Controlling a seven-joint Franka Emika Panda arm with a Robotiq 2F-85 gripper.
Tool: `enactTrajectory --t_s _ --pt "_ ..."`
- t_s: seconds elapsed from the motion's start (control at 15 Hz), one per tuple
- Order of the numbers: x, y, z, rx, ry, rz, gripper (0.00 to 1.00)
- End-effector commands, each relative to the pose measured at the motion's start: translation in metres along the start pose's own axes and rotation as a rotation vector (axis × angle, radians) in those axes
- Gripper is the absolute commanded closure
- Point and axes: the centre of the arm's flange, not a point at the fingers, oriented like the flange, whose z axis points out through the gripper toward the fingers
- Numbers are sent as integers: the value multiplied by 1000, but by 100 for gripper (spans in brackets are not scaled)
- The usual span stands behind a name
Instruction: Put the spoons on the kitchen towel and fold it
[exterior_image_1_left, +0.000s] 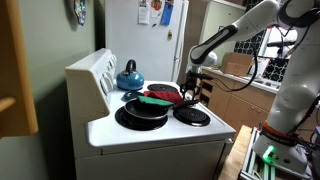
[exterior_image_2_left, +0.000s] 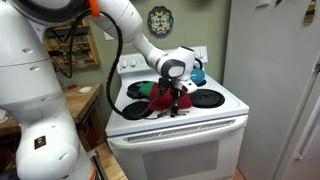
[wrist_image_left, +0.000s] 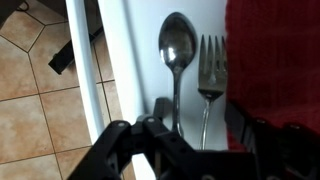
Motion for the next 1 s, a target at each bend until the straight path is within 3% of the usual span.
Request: enactTrajectory --t_s 0.0,0.13,0.27,0.47,0.73,0.93 --pt "4 2 5 -15 -4 27 67" --pt "5 4 4 -16 -1 33 82" --pt "5 3 2 -15 1 36 89" --pt "5 1 2 -17 1 41 88" --pt "5 1 0 -18 3 44 99" --pt "-3 -2 -11 -12 7 40 99"
